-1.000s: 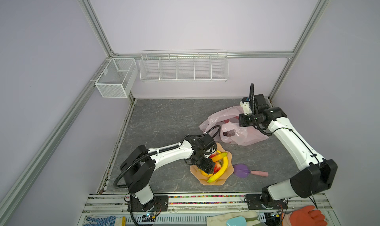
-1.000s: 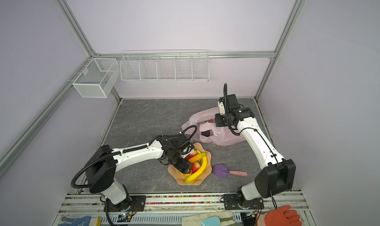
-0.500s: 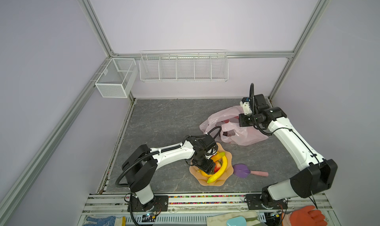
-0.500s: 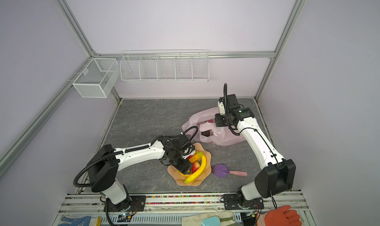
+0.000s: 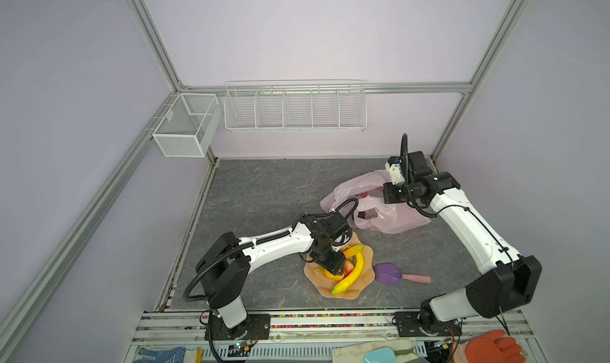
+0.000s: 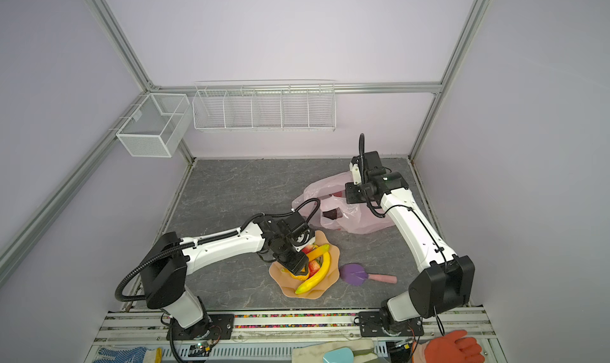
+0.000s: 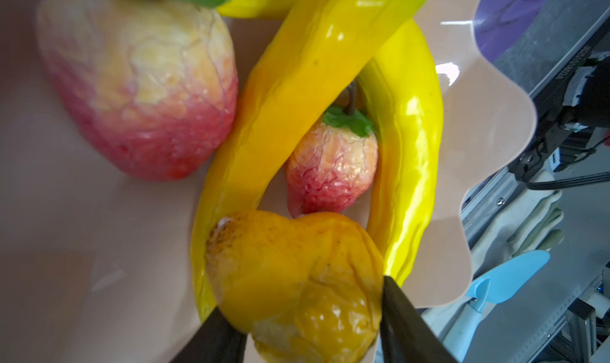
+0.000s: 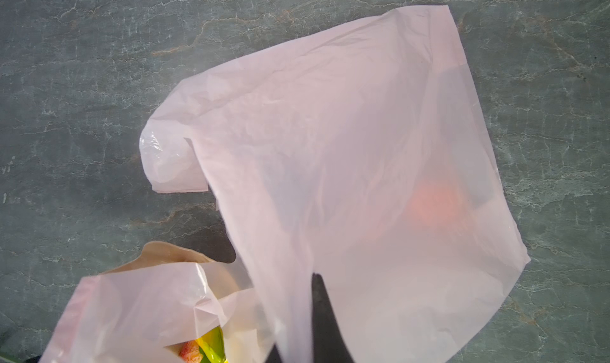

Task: Place the fruits into the plastic bag
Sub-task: Pick up the fruit from the plate, then place the fruit in the plastic bag.

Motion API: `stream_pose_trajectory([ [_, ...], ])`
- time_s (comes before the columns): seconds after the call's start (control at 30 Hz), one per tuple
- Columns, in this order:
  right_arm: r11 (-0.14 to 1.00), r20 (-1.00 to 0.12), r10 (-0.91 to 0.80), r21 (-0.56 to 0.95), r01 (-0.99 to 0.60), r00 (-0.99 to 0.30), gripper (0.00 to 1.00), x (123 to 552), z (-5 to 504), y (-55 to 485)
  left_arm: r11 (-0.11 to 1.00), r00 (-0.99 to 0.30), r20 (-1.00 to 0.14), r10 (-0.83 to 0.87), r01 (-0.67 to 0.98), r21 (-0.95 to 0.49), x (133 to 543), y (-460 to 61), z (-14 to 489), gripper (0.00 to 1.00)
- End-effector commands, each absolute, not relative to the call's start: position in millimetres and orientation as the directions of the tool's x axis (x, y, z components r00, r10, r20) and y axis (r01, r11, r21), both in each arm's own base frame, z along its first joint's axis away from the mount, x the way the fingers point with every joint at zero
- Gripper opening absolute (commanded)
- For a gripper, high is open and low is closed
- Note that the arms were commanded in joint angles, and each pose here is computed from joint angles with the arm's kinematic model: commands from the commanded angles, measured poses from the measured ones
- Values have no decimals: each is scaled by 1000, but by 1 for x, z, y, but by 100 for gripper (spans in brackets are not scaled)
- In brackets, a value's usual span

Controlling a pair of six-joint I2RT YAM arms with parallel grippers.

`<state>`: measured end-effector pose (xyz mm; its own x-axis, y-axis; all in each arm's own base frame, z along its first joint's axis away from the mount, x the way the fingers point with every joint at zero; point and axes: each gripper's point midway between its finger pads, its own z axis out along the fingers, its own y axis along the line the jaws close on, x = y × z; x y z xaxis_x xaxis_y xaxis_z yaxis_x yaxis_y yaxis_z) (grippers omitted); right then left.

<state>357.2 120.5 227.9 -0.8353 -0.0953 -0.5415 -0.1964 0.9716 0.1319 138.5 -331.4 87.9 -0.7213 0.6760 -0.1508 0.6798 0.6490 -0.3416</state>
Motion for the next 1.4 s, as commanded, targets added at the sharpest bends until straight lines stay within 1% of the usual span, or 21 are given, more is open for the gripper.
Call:
stream_pose_trajectory([
  [0.0,973,-560,-90,128,-194,-824,7,362,234,118,642,-710,-177,682,696,-321,142,-331,104,30],
  [0.13,973,-561,-90,128,-193,-823,7,363,234,118,645,-714,-206,669,696,-316,148,-330,118,29],
  [0.3,971,-560,-94,130,-199,-823,7,363,234,119,654,-728,-288,622,686,-320,164,-327,143,29],
  [0.37,971,-558,-95,130,-201,-824,7,362,233,119,662,-725,-328,606,688,-297,171,-322,150,30],
  [0.43,970,-558,-95,132,-202,-824,6,362,233,120,678,-716,-334,613,694,-241,180,-311,150,30],
  [0.5,970,-559,-96,135,-204,-824,7,362,233,120,684,-705,-314,637,704,-192,187,-301,147,30],
  [0.67,969,-560,-97,135,-206,-823,7,361,234,120,650,-634,-286,718,758,-50,211,-284,140,30],
  [0.87,968,-562,-99,137,-211,-821,7,360,235,121,562,-537,-221,814,825,66,237,-285,128,30],
  [1.03,967,-564,-108,130,-217,-819,7,358,237,120,514,-487,-200,850,850,118,267,-297,128,29],
  [1.17,966,-570,-115,125,-224,-813,7,357,239,119,484,-459,-184,869,866,126,289,-309,128,28],
  [1.37,965,-571,-130,116,-236,-811,7,358,238,119,438,-419,-154,895,892,115,306,-330,121,27],
])
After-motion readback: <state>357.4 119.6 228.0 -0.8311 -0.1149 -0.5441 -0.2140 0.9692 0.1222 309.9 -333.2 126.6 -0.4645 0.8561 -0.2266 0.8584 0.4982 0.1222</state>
